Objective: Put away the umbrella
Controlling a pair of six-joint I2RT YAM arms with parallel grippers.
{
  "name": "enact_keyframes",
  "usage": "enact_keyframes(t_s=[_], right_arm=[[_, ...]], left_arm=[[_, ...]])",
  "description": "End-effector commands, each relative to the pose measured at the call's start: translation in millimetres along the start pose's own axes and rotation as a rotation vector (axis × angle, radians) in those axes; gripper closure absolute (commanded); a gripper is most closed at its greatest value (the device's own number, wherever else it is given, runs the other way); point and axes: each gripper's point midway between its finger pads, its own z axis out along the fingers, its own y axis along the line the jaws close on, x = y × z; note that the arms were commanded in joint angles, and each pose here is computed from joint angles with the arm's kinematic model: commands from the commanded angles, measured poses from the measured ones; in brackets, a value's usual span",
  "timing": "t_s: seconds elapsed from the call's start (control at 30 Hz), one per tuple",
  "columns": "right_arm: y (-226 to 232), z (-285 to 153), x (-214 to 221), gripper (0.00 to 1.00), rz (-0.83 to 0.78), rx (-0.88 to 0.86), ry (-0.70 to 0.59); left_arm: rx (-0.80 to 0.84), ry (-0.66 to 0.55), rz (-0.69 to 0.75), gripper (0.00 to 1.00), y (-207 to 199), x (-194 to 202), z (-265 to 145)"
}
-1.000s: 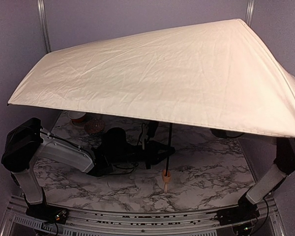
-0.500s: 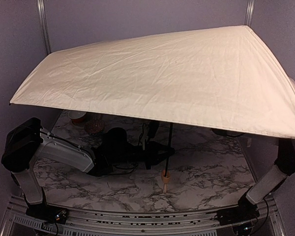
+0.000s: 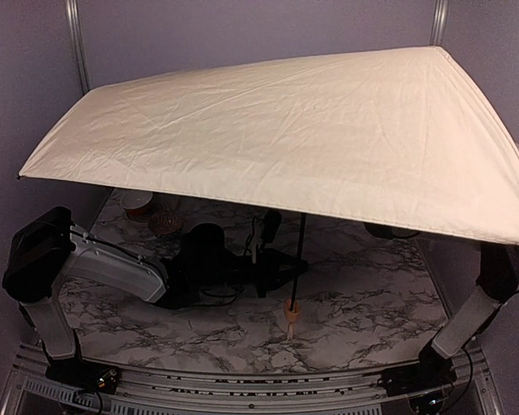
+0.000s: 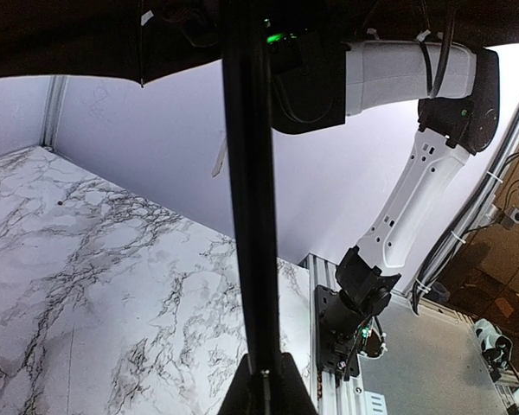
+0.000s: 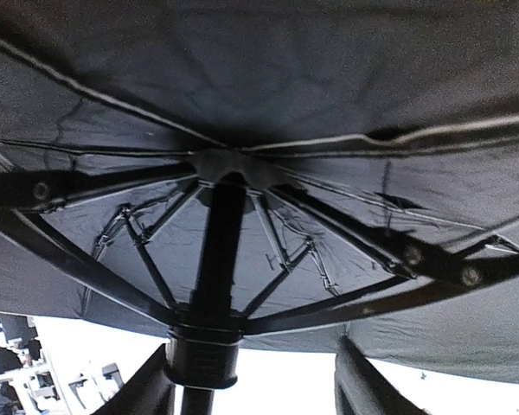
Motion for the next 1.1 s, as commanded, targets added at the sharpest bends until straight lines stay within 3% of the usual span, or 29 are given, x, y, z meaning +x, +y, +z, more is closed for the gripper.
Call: enact_keyframes(t_s=[0.0, 0.07, 0.2, 0.37, 0.6, 0.9, 1.07], right_arm=[[15.6, 8.2, -18.1, 0.47, -0.035, -0.043, -0.046], [16.3, 8.1, -18.5, 0.49, -0.036, -0.045, -0.047], [19.0, 8.4, -20.8, 0.4, -0.05, -0.048, -0.052], [20.0, 2.9, -26.4, 0.51, -0.056, -0.041, -0.095], [21.7, -1.0, -30.8, 0.48, -0.06, -0.034, -0.144], [17.5, 5.9, -23.8, 0.48, -0.055, -0.04, -0.114], [15.4, 7.1, -23.5, 0.61, -0.057, -0.035, -0.115]], left_arm=[[0.068, -0.104, 0.081, 1.0, -23.0, -39.7, 3.0], [0.068, -0.105, 0.082, 1.0, -23.0, -40.0, 2.8], [0.067, -0.101, 0.08, 1.0, -22.3, -38.3, 2.8], [0.068, -0.103, 0.076, 1.0, -22.7, -39.1, 3.0], [0.064, -0.119, 0.056, 1.0, -23.2, -43.5, 5.9], [0.063, -0.115, 0.054, 1.0, -21.9, -41.3, 7.0], [0.059, -0.111, 0.049, 1.0, -21.0, -39.1, 6.4]])
